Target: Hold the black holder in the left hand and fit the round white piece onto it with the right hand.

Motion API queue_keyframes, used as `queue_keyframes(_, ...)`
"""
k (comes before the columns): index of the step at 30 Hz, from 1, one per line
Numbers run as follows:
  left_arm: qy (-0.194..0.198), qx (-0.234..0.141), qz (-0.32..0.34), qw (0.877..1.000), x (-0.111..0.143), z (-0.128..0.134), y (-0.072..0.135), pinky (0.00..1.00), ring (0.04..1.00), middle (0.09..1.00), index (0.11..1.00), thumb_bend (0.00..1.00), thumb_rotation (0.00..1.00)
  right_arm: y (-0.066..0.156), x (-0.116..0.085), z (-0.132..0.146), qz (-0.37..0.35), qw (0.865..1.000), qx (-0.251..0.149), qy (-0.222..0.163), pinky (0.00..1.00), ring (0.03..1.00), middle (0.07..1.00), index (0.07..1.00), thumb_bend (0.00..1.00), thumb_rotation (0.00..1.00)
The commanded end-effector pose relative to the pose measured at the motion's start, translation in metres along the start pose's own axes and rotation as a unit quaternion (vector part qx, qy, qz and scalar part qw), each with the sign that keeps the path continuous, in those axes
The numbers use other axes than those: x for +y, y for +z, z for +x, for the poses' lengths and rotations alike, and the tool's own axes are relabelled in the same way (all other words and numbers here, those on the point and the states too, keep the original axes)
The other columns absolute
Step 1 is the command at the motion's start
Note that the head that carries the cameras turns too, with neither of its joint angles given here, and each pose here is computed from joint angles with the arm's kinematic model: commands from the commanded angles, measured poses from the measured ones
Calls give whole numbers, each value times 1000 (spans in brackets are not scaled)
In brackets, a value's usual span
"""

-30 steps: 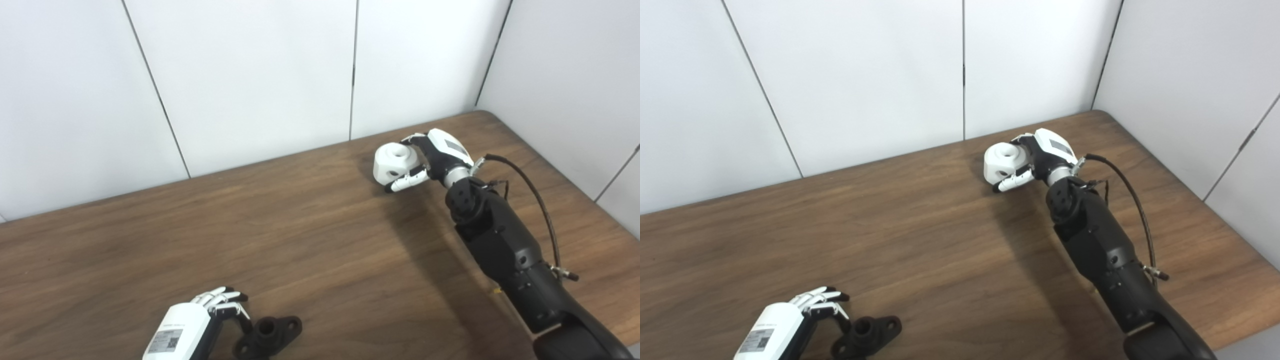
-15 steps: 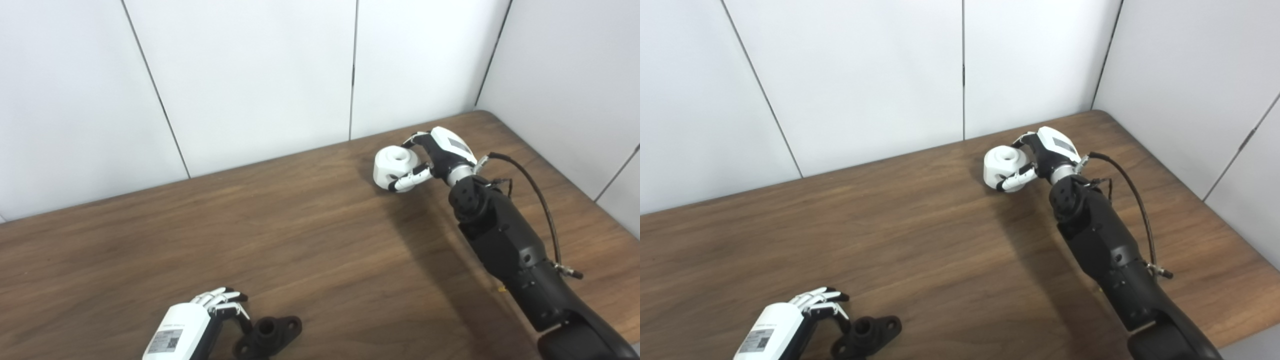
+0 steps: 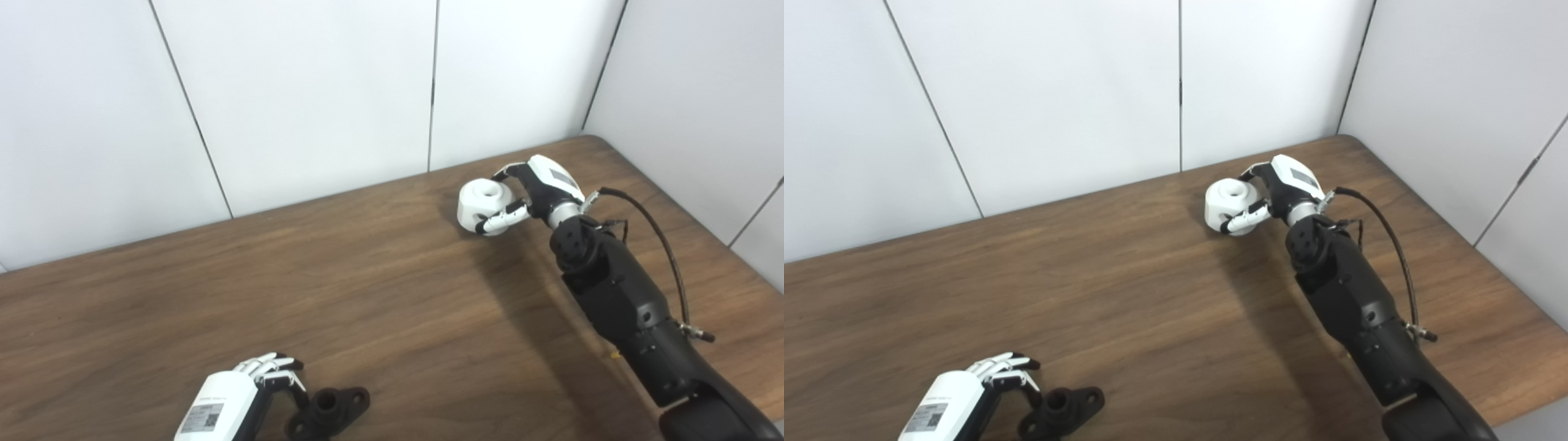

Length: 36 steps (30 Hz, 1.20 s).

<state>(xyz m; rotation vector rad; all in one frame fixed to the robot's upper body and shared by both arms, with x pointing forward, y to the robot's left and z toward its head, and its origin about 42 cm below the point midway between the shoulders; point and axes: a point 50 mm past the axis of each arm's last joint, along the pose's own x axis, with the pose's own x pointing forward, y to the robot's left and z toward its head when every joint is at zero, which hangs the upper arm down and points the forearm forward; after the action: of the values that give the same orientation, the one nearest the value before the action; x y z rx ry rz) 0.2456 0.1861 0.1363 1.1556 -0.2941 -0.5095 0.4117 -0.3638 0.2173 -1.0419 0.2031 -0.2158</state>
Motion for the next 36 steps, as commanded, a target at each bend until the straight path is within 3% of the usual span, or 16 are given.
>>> queue_keyframes(1,-63,31,4,998,-18,-16,-12,811,849,785,488,520,49,10,-26,4,-9,999,-29,-42,882,970,890,644,855,247)
queue_keyframes(14,-63,31,2,997,-14,-17,-12,813,852,787,488,520,48,13,-24,2,-6,999,-31,-41,895,973,884,591,823,222)
queue_keyframes(16,-63,30,2,998,-14,-17,-11,809,849,784,488,520,48,13,-21,1,-6,998,-31,-45,892,970,881,511,588,163)
queue_keyframes(19,-63,29,5,998,-13,-17,-11,806,848,784,488,520,48,14,-18,1,-8,998,-33,-51,883,961,876,490,532,146)
queue_keyframes(36,-63,30,4,998,-14,-17,-9,812,847,785,488,521,49,18,-18,-10,-17,994,-79,-76,840,916,831,483,525,135)
